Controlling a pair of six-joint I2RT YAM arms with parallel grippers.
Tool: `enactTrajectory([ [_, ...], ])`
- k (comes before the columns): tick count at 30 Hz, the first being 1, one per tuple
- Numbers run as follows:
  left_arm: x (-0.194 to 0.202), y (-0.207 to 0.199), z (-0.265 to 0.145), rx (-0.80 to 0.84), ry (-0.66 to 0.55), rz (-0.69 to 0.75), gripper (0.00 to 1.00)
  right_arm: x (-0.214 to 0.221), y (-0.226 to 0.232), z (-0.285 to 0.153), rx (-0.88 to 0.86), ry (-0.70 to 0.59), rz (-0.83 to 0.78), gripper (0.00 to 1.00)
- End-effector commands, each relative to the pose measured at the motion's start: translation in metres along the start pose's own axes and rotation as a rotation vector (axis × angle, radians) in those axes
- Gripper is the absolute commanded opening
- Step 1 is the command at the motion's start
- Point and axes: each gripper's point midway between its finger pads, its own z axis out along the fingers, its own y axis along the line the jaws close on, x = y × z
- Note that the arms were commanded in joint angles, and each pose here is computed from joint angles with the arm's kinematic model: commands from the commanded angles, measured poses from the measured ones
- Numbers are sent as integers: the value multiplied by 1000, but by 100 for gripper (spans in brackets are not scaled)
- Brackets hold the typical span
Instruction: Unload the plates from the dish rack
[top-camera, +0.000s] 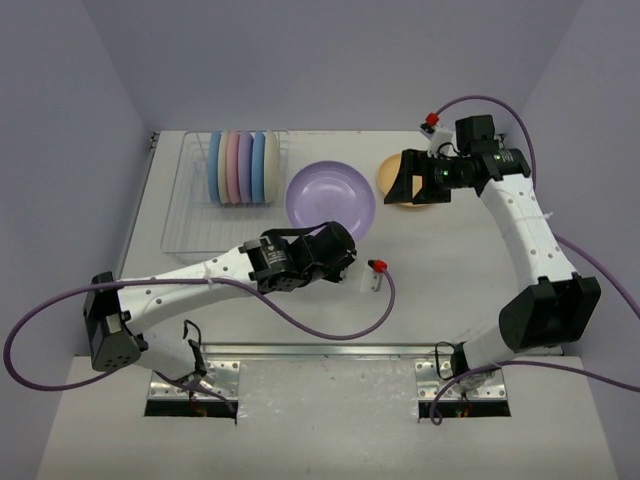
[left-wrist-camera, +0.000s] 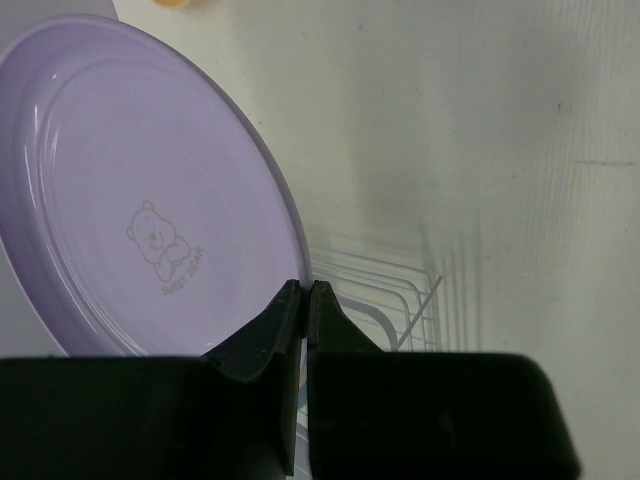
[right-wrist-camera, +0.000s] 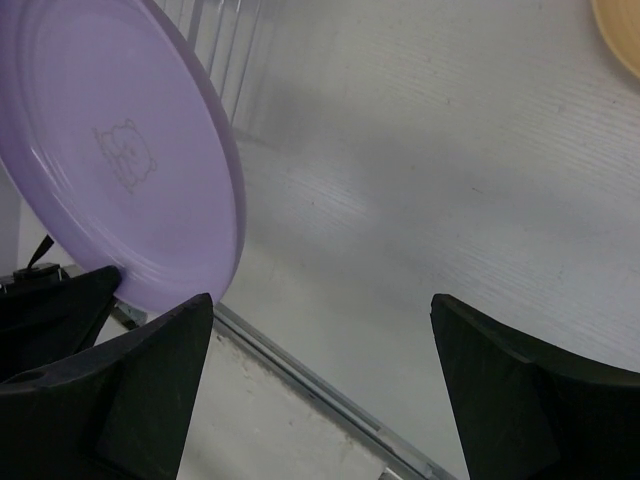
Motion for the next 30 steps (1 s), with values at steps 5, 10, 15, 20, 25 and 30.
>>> enactTrajectory([
  [5, -34, -3, -18, -46, -112, 60, 0, 0, 1, 17, 41, -8, -158, 81],
  [10, -42, -21, -14, 7, -136, 80, 0, 11, 8, 25, 76, -8, -285, 58],
  [15, -49, -14, -17, -8, -158, 65, 0, 20, 11, 31, 44, 22, -309, 41],
  [20, -49, -8, -17, -34, -150, 56, 1, 25, 18, 36, -5, 52, -309, 8],
  [25, -46, -1, -18, -78, -129, 17, 35, 19, 19, 34, 0, 40, -305, 0],
  [30, -41, 19, -27, -120, -140, -116, 100, -2, 7, 25, 81, -9, -318, 0],
])
